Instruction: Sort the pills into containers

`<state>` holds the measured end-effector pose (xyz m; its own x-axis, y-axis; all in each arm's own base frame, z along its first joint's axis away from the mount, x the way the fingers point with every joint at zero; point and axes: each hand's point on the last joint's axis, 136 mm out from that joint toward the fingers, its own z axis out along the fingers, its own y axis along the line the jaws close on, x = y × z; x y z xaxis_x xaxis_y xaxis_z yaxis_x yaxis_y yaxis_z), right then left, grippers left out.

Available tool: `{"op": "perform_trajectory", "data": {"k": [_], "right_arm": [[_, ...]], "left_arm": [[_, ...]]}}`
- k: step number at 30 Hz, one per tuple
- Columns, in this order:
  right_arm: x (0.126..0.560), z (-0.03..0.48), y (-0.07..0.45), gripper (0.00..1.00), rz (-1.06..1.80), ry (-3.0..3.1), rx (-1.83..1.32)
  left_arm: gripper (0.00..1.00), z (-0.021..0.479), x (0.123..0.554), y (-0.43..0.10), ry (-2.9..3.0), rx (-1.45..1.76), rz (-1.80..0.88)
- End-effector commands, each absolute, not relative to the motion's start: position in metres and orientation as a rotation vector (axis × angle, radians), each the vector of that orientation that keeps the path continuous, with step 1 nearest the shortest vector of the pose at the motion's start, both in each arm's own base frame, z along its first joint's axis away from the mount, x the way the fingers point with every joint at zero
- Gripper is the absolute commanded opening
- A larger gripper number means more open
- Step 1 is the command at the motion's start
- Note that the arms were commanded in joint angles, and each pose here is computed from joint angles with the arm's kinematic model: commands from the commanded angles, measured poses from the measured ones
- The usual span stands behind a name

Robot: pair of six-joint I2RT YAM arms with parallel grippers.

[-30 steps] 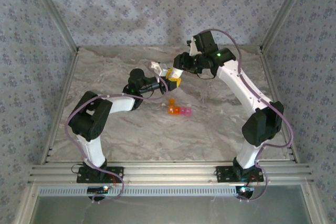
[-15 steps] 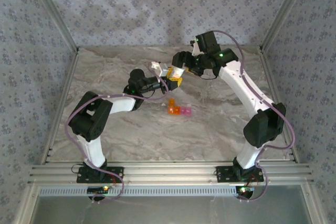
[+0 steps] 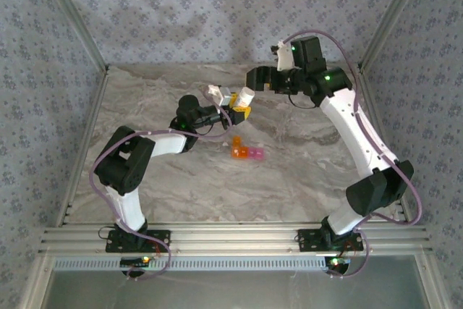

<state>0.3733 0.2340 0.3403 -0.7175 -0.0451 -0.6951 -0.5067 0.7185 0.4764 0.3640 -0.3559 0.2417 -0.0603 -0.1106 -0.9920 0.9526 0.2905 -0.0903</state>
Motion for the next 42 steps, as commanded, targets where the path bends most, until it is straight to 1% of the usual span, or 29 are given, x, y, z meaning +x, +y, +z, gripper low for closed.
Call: {"op": "perform_trajectory", "data": {"k": [1,8,30,33,36,38,42], "right_arm": [[0.362,0.337,0.235,0.88,0.916,2.215,-0.593],[0.369,0.324,0.241,0.88,0.942,2.269,-0.612],[0.378,0.3,0.254,0.76,0.964,2.338,-0.609],[0.379,0.298,0.254,0.72,0.965,2.34,-0.605],[0.38,0.297,0.255,0.65,0.974,2.343,-0.601],[0.38,0.296,0.257,0.59,0.986,2.345,-0.6],[0.379,0.294,0.26,0.53,0.999,2.349,-0.608]], "left_arm": [[0.0,0.27,0.354,-0.359,1.215,0.91,-1.097],[0.0,0.273,0.352,-0.359,1.206,0.916,-1.101],[0.0,0.274,0.351,-0.358,1.204,0.917,-1.103],[0.0,0.274,0.35,-0.358,1.205,0.917,-1.103],[0.0,0.275,0.35,-0.358,1.204,0.917,-1.105],[0.0,0.275,0.35,-0.358,1.205,0.917,-1.106],[0.0,0.274,0.35,-0.358,1.204,0.917,-1.104]]}}
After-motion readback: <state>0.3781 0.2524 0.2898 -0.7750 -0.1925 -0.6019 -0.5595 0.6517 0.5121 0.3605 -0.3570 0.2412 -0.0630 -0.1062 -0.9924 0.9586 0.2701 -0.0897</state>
